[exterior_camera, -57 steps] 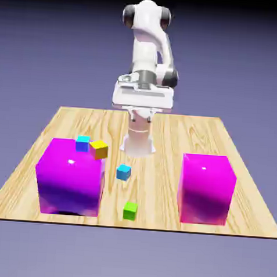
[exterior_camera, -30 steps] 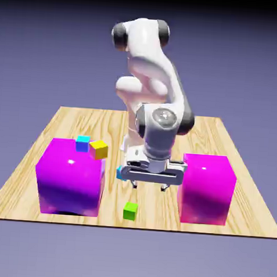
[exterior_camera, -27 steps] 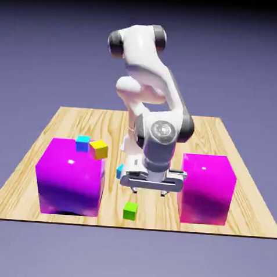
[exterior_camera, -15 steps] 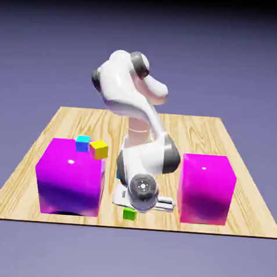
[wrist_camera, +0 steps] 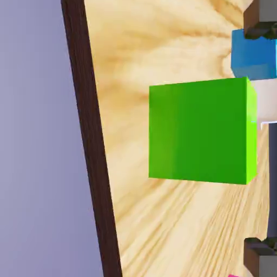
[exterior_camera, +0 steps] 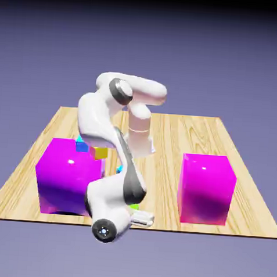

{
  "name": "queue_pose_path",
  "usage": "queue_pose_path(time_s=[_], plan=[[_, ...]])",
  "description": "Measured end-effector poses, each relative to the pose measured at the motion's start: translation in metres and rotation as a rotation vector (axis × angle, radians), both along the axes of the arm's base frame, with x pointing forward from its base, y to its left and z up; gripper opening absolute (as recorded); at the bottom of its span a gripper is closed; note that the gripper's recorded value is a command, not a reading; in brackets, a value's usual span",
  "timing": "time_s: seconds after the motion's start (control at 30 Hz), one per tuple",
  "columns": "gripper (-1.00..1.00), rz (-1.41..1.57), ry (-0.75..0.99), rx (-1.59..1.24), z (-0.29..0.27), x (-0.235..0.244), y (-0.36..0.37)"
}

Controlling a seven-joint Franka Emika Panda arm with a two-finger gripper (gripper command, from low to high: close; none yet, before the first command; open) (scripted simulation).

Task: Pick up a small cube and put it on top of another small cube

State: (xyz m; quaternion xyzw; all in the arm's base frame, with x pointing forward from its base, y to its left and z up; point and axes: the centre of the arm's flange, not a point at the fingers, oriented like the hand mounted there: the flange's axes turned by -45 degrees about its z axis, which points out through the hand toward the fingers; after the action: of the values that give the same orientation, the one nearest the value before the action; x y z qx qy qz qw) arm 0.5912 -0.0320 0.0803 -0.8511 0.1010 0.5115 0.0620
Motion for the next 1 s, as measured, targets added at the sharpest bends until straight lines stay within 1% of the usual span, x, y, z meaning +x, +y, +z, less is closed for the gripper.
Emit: queue_pose_path(time_s=[0.07,0.1,0.17,0.4,0.7,1.0], plan=[[0.00,-0.007,0.002,-0.001,-0.012,-0.014,0.000],[-1.00,-0.008,0.002,-0.001,-0.013,-0.015,0.000],[-1.00,-0.008,0.002,-0.001,-0.013,-0.015,0.000],[-1.00,-0.008,0.002,-0.001,0.028,0.026,-0.010],[-1.00,0.366,-0.032,-0.065,0.092,0.011,0.003],[-1.00,0.633,-0.011,-0.078,0.185,-0.015,-0.012]])
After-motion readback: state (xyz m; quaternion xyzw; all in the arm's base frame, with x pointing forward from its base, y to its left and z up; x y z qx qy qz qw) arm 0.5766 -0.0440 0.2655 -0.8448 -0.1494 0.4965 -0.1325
